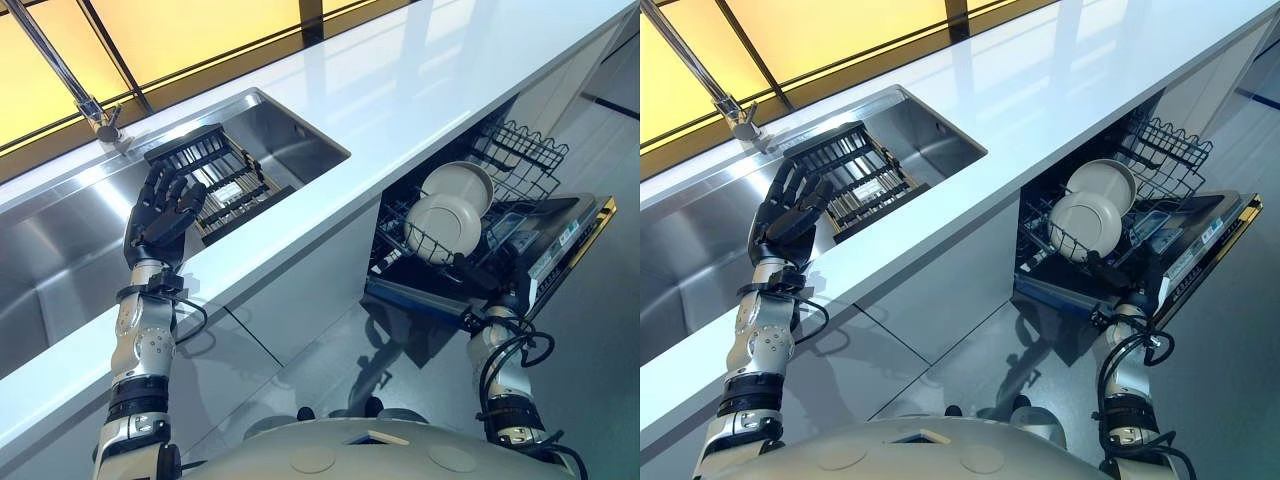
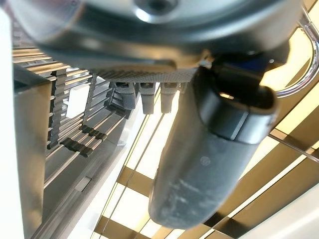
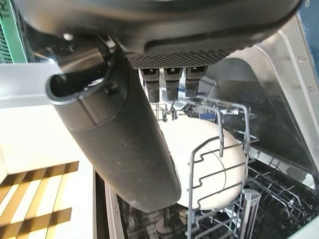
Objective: Pick up plates and place into dishwasher.
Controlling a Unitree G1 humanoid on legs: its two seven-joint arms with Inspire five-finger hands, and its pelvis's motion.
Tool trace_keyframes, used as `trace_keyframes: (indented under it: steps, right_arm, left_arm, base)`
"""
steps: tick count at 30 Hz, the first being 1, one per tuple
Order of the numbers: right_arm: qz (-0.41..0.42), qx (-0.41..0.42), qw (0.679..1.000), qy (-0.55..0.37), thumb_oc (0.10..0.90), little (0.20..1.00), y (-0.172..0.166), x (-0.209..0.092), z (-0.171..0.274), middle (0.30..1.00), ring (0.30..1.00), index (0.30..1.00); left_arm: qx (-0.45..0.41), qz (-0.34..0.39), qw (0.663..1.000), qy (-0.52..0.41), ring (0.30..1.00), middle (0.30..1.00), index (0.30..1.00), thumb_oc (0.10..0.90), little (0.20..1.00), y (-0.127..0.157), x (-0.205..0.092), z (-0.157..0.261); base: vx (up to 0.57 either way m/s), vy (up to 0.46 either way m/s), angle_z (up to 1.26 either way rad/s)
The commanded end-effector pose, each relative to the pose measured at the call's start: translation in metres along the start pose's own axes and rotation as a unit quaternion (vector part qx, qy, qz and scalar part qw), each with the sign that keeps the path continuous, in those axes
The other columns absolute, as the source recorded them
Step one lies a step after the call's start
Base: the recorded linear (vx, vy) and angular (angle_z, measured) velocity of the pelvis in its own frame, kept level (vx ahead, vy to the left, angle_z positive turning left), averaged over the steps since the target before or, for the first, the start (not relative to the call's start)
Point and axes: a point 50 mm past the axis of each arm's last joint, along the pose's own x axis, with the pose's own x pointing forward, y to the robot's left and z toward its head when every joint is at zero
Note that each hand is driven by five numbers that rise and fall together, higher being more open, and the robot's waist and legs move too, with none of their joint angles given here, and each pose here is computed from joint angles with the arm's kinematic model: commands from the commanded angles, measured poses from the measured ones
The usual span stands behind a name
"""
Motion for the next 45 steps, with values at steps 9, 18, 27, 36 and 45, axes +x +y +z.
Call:
trace_keyframes:
  steps: [9,18,27,36,45]
  right_arm:
    - [0.060,0.148,0.986,0.052,0.800,0.900,0.029,-0.010,-0.002,0.900,0.900,0.900]
    - [0.221,0.133,0.966,0.006,0.800,0.900,0.060,-0.030,0.005,0.900,0.900,0.900]
    - [0.135,0.140,0.981,-0.002,0.800,0.900,0.046,-0.021,0.002,0.900,0.900,0.900]
    - [0.164,0.117,0.976,0.082,0.800,0.900,0.049,-0.036,-0.028,0.900,0.900,0.900]
    - [0.230,-0.075,0.970,0.006,0.800,0.900,0.023,-0.039,-0.013,0.900,0.900,0.900]
  left_arm:
    - [0.019,-0.004,0.997,-0.070,0.900,0.900,0.900,0.800,0.900,-0.001,-0.004,0.019]
    - [0.018,0.006,0.998,-0.065,0.900,0.900,0.900,0.800,0.900,0.000,-0.012,0.012]
    - [0.019,0.023,0.998,-0.047,0.900,0.900,0.900,0.800,0.900,0.006,-0.023,0.003]
    - [0.012,0.039,0.998,-0.047,0.900,0.900,0.900,0.800,0.900,0.017,-0.035,0.002]
    - [0.020,0.031,0.997,-0.069,0.900,0.900,0.900,0.800,0.900,0.021,-0.040,0.014]
  base:
    - [0.00,0.022,0.01]
    - [0.03,0.063,0.04]
    - [0.08,0.112,0.11]
    - [0.03,0.088,0.05]
    - [-0.02,-0.033,0.00]
